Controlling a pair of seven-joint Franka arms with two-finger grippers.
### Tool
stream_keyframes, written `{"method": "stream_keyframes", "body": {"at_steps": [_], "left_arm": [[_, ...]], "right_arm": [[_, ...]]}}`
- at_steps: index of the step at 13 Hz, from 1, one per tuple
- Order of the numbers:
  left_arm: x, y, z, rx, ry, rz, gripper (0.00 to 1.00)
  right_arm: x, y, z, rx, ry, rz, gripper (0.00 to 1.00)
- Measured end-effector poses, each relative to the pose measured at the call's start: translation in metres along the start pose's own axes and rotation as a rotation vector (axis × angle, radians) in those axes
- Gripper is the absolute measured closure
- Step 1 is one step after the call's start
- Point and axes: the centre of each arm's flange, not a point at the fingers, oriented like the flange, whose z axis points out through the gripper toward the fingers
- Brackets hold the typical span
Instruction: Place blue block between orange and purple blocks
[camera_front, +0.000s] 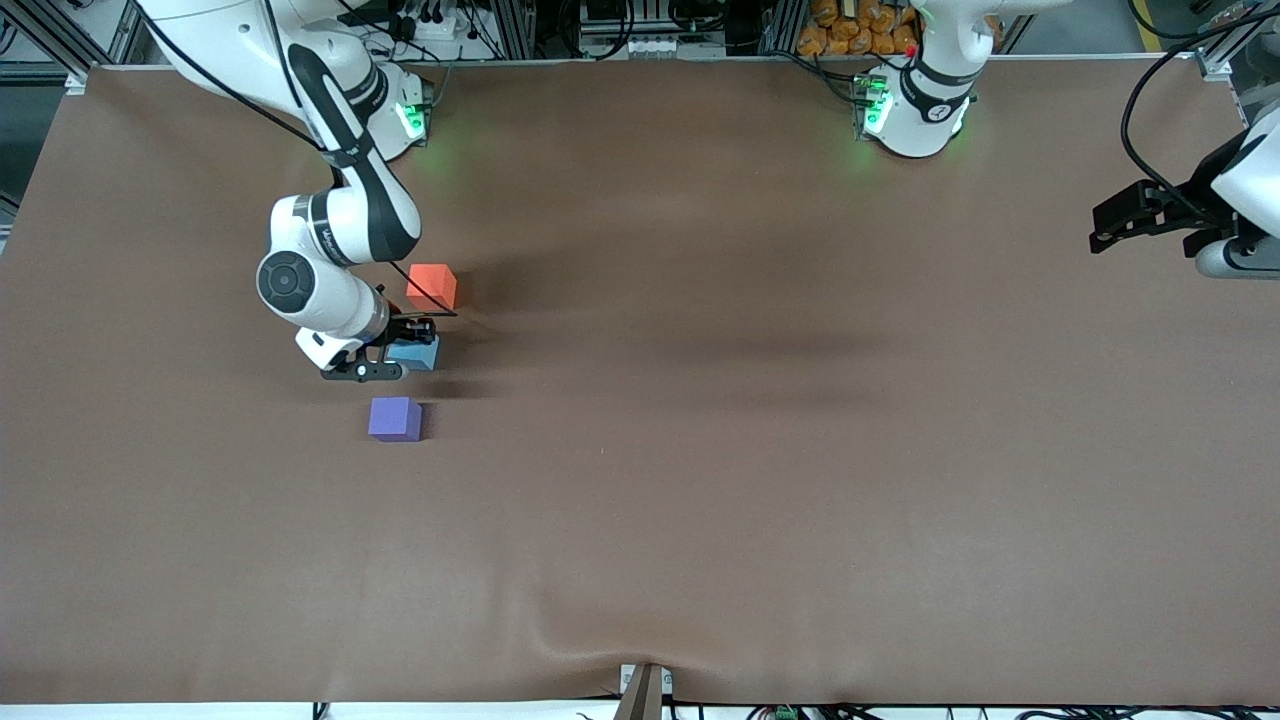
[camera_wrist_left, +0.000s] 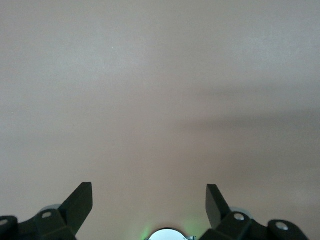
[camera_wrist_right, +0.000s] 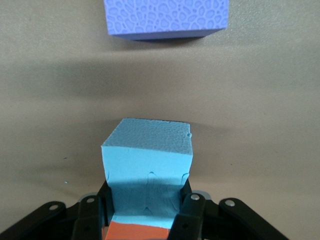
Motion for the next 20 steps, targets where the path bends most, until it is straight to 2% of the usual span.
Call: {"method": "stream_keyframes", "body": {"at_steps": [7, 9, 10, 12, 14, 16, 18, 20], "left_arm": [[0.001, 0.000, -0.001, 0.000, 0.008, 0.000, 0.00], [0.001, 0.000, -0.001, 0.000, 0.008, 0.000, 0.00], [0.001, 0.000, -0.001, 0.000, 0.008, 0.000, 0.00], [0.001, 0.000, 0.000, 0.000, 0.008, 0.000, 0.00], [0.001, 0.000, 0.000, 0.000, 0.008, 0.001, 0.00], [0.002, 0.001, 0.000, 0.000, 0.010, 0.001, 0.00], [0.002, 0.001, 0.000, 0.000, 0.010, 0.002, 0.00], [0.002, 0.001, 0.000, 0.000, 0.010, 0.003, 0.00]], "right_arm": [[0.000, 0.000, 0.001, 0.000, 0.000, 0.000, 0.48], [0.000, -0.001, 0.002, -0.001, -0.001, -0.002, 0.33], [0.000, -0.002, 0.003, -0.001, -0.001, -0.005, 0.19], [0.003, -0.008, -0.007, 0.002, -0.018, -0.021, 0.01], [0.016, -0.017, -0.052, 0.012, -0.102, -0.051, 0.00], [0.037, -0.021, -0.136, 0.034, -0.154, -0.074, 0.00], [0.048, -0.011, -0.214, 0.057, -0.136, -0.082, 0.00], [0.056, 0.008, -0.280, 0.034, -0.076, -0.115, 0.00]]}}
